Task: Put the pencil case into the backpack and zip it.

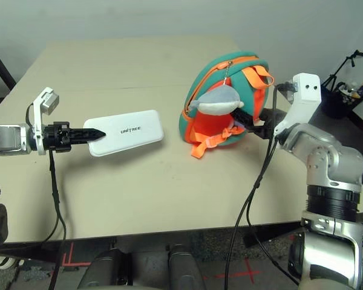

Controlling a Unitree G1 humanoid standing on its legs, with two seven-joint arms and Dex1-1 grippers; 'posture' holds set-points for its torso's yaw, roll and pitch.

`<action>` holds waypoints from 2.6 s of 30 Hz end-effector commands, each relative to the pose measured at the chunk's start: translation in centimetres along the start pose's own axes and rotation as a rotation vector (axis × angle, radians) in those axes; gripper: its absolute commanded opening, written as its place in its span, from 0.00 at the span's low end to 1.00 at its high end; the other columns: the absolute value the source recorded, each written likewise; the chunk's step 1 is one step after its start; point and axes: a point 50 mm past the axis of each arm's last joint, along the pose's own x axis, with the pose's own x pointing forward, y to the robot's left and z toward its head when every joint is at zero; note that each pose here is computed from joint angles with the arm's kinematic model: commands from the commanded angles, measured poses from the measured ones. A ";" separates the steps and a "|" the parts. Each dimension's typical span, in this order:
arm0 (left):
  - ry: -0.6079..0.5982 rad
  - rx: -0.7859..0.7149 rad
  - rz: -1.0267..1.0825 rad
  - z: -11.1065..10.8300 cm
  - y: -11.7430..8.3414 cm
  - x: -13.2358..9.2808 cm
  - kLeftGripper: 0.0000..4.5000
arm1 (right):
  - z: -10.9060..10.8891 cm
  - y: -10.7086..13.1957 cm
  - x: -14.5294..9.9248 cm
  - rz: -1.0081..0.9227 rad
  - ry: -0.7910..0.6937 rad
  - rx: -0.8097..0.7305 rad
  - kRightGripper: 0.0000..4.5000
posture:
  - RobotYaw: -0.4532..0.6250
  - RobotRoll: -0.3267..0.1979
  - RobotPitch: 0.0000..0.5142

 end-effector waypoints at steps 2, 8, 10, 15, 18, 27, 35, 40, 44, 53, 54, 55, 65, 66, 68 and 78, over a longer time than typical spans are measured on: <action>-0.020 0.015 -0.004 0.0 -0.4 -0.5 0.31 | -0.2 -0.1 0.2 0.019 0.011 -0.025 0.81 | 0.39 0.62 0.00; -0.022 0.012 -0.011 -0.1 -0.4 -0.2 0.31 | -0.1 0.1 -0.1 0.036 0.015 -0.058 0.39 | 0.38 0.62 0.00; -0.022 0.012 -0.014 -0.1 -0.4 -0.1 0.31 | 0.2 0.3 -0.2 0.043 0.008 -0.077 0.25 | 0.38 0.62 0.00; -0.023 0.011 -0.024 -0.1 -0.4 0.3 0.31 | 1.4 2.2 -0.9 0.139 0.005 -0.123 0.05 | 0.37 0.62 0.01; -0.032 0.014 -0.016 0.2 -0.2 0.2 0.31 | 2.4 4.7 -2.0 0.249 0.026 -0.115 0.05 | 0.36 0.62 0.01; -0.080 0.048 0.027 2.1 0.6 -0.1 0.31 | 4.2 10.9 -6.3 0.545 0.182 -0.126 0.05 | 0.32 0.62 0.03; -0.085 0.045 0.019 2.2 1.4 0.3 0.31 | 4.4 12.3 -10.8 0.693 0.303 -0.145 0.05 | 0.27 0.62 0.09; -0.078 0.031 0.015 1.9 1.9 0.6 0.31 | 4.1 13.0 -13.9 0.702 0.362 -0.089 0.05 | 0.24 0.62 0.11; -0.072 0.029 0.008 2.1 2.0 1.0 0.31 | 3.2 13.6 -15.2 0.668 0.381 -0.039 0.05 | 0.20 0.62 0.13; 0.064 0.433 -0.081 6.4 -5.0 -2.2 0.31 | 2.0 13.1 -14.7 0.552 0.397 0.004 0.05 | 0.23 0.62 0.15; 0.098 0.508 -0.079 7.0 -6.2 -3.1 0.31 | 2.1 12.9 -14.6 0.549 0.398 0.008 0.05 | 0.25 0.62 0.16; 0.122 0.549 -0.076 7.2 -6.9 -3.6 0.31 | 2.1 12.8 -14.6 0.547 0.399 0.010 0.05 | 0.25 0.62 0.16; 0.348 0.854 -0.142 8.1 -12.9 -5.5 0.31 | 2.1 11.8 -13.3 0.545 0.395 0.007 0.05 | 0.31 0.62 0.19; 0.359 0.855 -0.154 7.9 -13.0 -5.1 0.31 | 2.1 11.8 -13.2 0.547 0.394 0.005 0.05 | 0.31 0.62 0.19; 0.383 0.841 -0.183 7.5 -12.7 -4.3 0.31 | 2.0 11.8 -13.0 0.551 0.390 0.004 0.05 | 0.31 0.62 0.18; 0.440 0.834 -0.293 6.2 -11.8 -0.2 0.31 | 1.9 11.9 -12.7 0.546 0.378 -0.002 0.05 | 0.29 0.62 0.18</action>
